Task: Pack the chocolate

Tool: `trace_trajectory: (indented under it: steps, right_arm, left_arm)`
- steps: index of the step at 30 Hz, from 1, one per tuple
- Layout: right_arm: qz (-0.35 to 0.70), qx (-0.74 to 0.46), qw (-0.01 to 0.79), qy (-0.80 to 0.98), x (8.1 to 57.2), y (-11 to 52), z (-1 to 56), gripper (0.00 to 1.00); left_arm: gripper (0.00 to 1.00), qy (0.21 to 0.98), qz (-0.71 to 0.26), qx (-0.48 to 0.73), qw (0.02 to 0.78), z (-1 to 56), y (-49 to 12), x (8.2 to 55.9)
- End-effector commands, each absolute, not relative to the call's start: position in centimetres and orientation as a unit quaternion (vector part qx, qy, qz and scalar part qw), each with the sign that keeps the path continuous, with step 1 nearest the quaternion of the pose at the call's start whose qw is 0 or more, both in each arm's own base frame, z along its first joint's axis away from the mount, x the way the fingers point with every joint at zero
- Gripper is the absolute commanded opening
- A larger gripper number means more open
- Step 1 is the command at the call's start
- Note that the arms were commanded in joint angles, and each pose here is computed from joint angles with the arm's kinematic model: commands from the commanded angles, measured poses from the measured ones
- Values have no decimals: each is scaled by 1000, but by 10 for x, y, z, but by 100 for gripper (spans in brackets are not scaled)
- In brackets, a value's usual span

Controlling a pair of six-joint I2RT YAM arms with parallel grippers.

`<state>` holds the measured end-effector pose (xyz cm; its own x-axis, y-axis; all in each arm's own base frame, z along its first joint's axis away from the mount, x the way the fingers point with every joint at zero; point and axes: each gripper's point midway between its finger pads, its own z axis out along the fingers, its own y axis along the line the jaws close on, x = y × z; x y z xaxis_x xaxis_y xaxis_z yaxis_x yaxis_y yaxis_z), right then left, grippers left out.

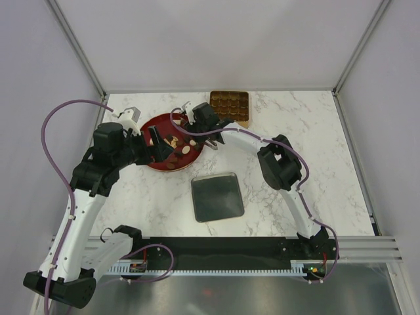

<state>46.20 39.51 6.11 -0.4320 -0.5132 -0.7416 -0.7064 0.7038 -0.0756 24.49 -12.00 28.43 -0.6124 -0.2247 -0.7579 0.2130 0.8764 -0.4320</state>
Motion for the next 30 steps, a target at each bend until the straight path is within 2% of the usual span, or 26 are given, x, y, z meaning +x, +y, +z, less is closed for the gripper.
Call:
trace_trajectory:
  steps: [1, 4, 12, 15, 23, 26, 30]
  right_arm:
    - [146, -373, 414, 818, 472, 415, 74, 51]
    - [150, -373, 419, 814, 475, 420, 77, 50]
    - [165, -375, 424, 808, 468, 421, 98, 37]
    - [177, -368, 434, 803, 464, 421, 119, 31]
    - [230, -334, 476, 780, 460, 418, 192, 27]
    - [223, -312, 498, 778, 471, 402, 213, 27]
    - [167, -255, 525, 795, 512, 342, 225, 27]
  left_arm:
    - [99, 854, -259, -5, 451, 297, -121, 246]
    - [98, 854, -257, -7, 451, 297, -121, 247]
    - [98, 854, -258, -5, 452, 298, -122, 247]
    - [99, 852, -259, -5, 454, 300, -122, 247]
    - [99, 852, -259, -4, 455, 301, -121, 246]
    - [98, 850, -263, -1, 456, 303, -122, 244]
    - [98, 849, -262, 3, 459, 304, -122, 244]
